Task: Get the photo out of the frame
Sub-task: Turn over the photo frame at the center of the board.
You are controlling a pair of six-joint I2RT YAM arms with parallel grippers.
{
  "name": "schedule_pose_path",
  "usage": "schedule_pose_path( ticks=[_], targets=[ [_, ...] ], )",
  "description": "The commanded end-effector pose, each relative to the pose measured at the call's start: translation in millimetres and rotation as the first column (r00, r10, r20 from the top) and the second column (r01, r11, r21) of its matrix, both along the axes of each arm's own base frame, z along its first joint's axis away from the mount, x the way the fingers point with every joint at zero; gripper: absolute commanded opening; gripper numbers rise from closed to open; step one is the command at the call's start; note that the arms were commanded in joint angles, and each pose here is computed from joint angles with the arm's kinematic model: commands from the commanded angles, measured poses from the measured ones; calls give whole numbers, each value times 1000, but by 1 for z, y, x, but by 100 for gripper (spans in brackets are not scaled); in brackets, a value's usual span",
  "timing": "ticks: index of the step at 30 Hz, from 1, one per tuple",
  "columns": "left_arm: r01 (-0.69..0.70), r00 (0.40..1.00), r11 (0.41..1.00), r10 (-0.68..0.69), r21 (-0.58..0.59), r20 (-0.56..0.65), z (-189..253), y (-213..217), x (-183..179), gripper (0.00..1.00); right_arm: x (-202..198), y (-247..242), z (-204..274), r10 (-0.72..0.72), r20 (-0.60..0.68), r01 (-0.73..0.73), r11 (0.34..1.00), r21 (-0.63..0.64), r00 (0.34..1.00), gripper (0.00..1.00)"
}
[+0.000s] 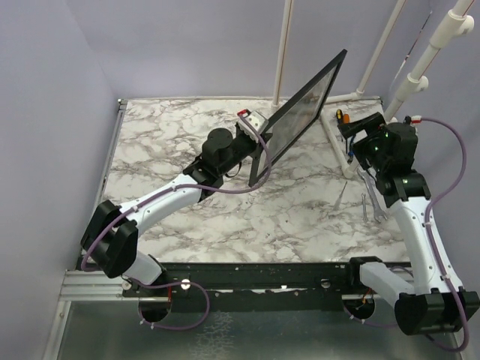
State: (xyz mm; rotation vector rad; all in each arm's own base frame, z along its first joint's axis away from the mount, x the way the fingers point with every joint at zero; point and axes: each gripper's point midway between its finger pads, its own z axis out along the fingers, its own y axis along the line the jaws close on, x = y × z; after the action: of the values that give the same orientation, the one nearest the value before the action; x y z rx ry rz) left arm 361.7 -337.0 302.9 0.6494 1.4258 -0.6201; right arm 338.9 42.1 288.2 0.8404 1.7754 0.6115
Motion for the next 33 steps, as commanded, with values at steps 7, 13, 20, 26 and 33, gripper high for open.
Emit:
schedule_pose_path(
  ticks=[7,13,20,26,33],
  targets=[
    [25,998,999,-26,26,59,20,-21,-52,0,9,34,74,49,-63,-41,991,124,997,94],
    [43,997,998,-47,54,61,14,-29,-71,0,20,71,67,80,-129,-63,990,126,988,90],
    [65,996,992,-70,103,46,-1,-39,-93,0,28,100,45,128,-241,-105,989,104,962,82],
    [86,995,988,-92,131,43,-6,-43,-113,0,21,88,40,83,-239,-71,996,58,967,79],
    [114,993,973,-120,200,19,-16,-44,-132,0,7,78,41,80,-250,-84,996,-5,965,65]
  ],
)
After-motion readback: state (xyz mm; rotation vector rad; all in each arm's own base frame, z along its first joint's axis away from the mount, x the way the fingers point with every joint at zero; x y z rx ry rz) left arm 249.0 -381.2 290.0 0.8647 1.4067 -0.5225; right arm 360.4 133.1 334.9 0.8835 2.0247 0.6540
